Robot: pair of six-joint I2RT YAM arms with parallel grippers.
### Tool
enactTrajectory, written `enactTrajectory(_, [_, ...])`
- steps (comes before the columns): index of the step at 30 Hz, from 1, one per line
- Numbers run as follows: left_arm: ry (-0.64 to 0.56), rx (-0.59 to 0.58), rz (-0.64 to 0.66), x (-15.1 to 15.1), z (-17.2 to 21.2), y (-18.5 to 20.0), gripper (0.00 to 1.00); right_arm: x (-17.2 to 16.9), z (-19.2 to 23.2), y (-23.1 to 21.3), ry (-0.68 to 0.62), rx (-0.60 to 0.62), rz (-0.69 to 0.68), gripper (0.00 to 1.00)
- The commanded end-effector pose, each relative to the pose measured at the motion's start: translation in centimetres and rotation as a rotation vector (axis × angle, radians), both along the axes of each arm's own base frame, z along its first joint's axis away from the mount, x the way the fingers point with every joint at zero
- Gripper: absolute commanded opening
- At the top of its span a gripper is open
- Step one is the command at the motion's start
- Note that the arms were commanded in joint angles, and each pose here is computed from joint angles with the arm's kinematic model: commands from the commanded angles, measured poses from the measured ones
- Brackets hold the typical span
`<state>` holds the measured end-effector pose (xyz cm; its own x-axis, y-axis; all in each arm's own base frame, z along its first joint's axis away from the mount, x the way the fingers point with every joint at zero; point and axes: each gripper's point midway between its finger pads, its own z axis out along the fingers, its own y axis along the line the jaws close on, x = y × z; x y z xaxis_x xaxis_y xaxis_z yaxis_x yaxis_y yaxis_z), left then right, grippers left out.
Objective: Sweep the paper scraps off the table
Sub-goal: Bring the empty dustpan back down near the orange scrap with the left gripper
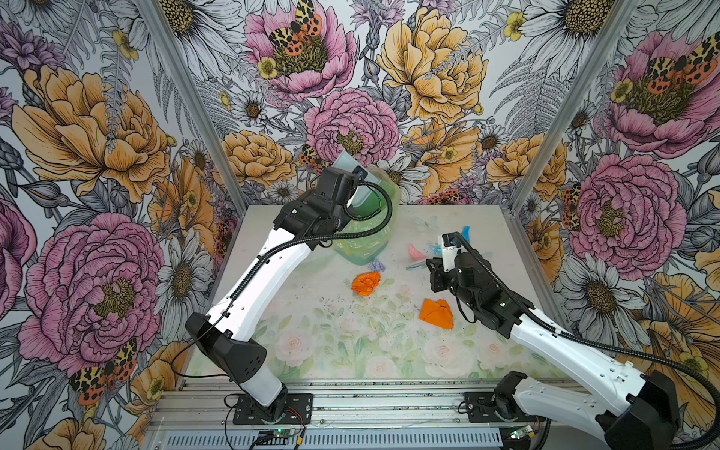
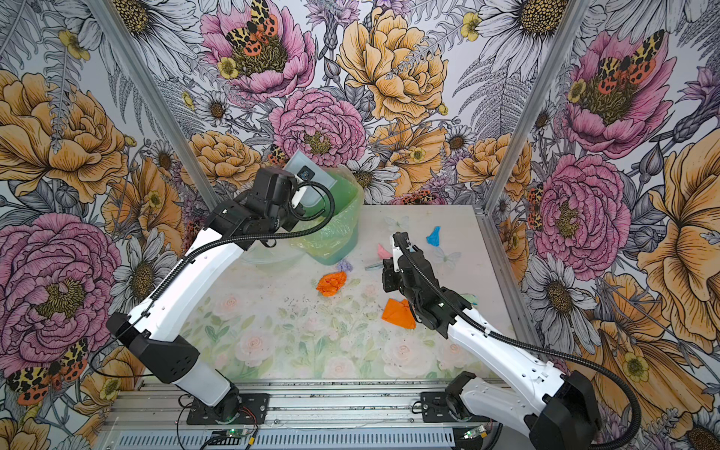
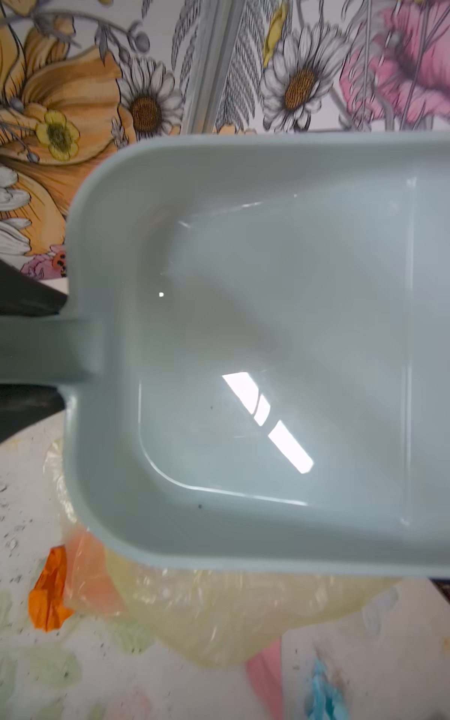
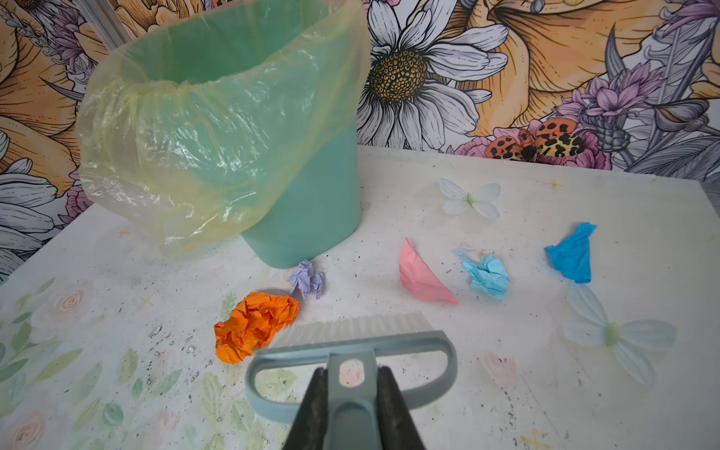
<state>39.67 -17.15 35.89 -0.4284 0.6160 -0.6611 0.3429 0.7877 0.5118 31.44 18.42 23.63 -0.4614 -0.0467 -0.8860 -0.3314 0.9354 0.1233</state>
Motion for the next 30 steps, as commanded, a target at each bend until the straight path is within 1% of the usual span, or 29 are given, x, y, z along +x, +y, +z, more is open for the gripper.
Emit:
enactTrajectory(1, [0.080, -0.206, -0.043, -3.2, -1.4, -1.6, 0.17, 0.9, 2.4, 1.3, -0.055, 0.037, 0.033, 0.00])
enactTrajectory(4, [0.140, -0.253, -0.027, -5.7, -3.7, -1.0, 0.17, 1.3, 2.6, 2.3, -0.059, 0.056, 0.062, 0.00])
enactTrajectory(8, [0.203, -0.342, -0.016, -9.7, -6.1, 0.0, 0.18, 1.0, 3.2, 4.4, -0.106, 0.081, 0.152, 0.00])
enactTrajectory(11, [0.233, -0.419, 0.016, -12.3, -7.4, 1.0, 0.18, 1.0, 3.6, 5.5, -0.153, 0.113, 0.173, 0.00])
enactTrajectory(12, [0.258, -0.452, 0.008, -13.3, -8.0, 1.0, 0.18, 1.0, 3.6, 5.8, -0.161, 0.123, 0.176, 0.00])
enactTrajectory(16, [0.297, -0.493, 0.019, -15.8, -10.1, 1.4, 0.18, 1.5, 3.2, 6.8, -0.166, 0.127, 0.176, 0.00])
enactTrajectory(19, [0.323, -0.488, 0.021, -16.9, -11.7, 1.2, 0.18, 2.0, 2.3, 7.6, -0.153, 0.112, 0.173, 0.00])
enactTrajectory(22, [0.372, -0.507, 0.030, -17.7, -13.3, 0.8, 0.18, 2.4, 1.4, 8.4, -0.136, 0.093, 0.174, 0.00])
enactTrajectory(26, [0.418, -0.527, 0.025, -18.4, -14.9, -0.2, 0.19, 2.8, 0.5, 9.2, -0.128, 0.079, 0.170, 0.00])
enactTrajectory(30, [0.465, -0.544, 0.046, -18.9, -16.4, -0.6, 0.19, 3.2, -0.3, 9.6, -0.115, 0.070, 0.164, 0.00])
